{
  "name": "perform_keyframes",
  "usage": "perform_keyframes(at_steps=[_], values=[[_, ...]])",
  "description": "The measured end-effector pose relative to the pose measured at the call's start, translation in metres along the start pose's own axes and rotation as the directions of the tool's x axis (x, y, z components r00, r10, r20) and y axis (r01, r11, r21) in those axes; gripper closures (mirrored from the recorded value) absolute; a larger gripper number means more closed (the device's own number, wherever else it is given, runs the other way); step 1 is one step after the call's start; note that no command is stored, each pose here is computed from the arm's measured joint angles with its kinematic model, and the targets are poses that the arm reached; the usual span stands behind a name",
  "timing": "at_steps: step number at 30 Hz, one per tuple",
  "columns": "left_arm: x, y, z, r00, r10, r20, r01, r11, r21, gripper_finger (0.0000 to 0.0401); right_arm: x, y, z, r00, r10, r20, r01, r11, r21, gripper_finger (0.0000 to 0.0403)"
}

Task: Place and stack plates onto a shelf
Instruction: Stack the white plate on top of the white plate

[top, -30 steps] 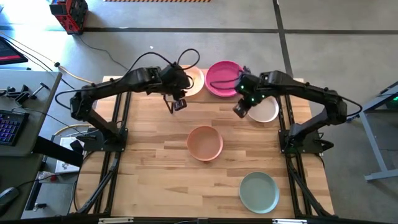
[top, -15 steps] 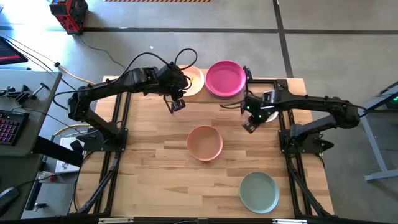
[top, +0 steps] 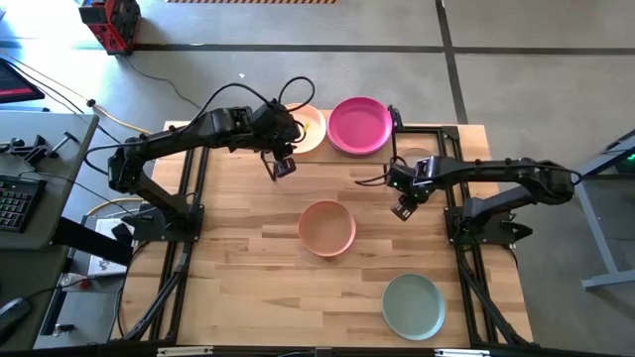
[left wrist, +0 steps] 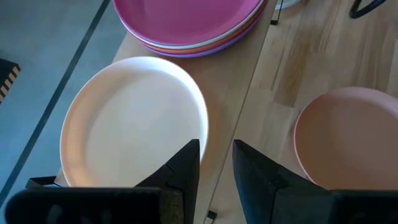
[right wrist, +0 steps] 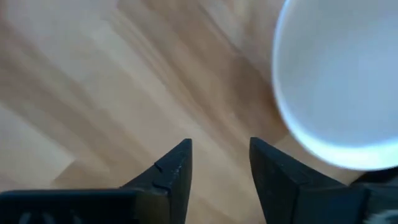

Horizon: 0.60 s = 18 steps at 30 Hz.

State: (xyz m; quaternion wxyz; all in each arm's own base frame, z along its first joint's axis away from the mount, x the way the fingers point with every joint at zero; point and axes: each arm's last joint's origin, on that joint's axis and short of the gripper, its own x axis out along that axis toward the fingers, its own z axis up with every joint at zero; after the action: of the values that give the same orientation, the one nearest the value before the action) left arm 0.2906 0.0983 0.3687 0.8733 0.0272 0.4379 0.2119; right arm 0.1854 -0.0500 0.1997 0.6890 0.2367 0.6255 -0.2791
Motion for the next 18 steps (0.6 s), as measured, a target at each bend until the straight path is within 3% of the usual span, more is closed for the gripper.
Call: perform_keyframes(at_steps=[11,18], values=[[0.000,0.000,0.000,1.000,0.000,0.001,0.000,1.000,-0.024,0.0316,0.024,-0.003,-0.001,0.990,-0.081,0.112,0.090,0.993,-0.081,0.0253],[0.000,0.000,0.000,1.000,0.000,0.001,0.000,1.000,-0.024,0.0316,0.039,-0.008,-0.008,0.990,-0.096,0.102,0.106,0.991,-0.087,0.0253]])
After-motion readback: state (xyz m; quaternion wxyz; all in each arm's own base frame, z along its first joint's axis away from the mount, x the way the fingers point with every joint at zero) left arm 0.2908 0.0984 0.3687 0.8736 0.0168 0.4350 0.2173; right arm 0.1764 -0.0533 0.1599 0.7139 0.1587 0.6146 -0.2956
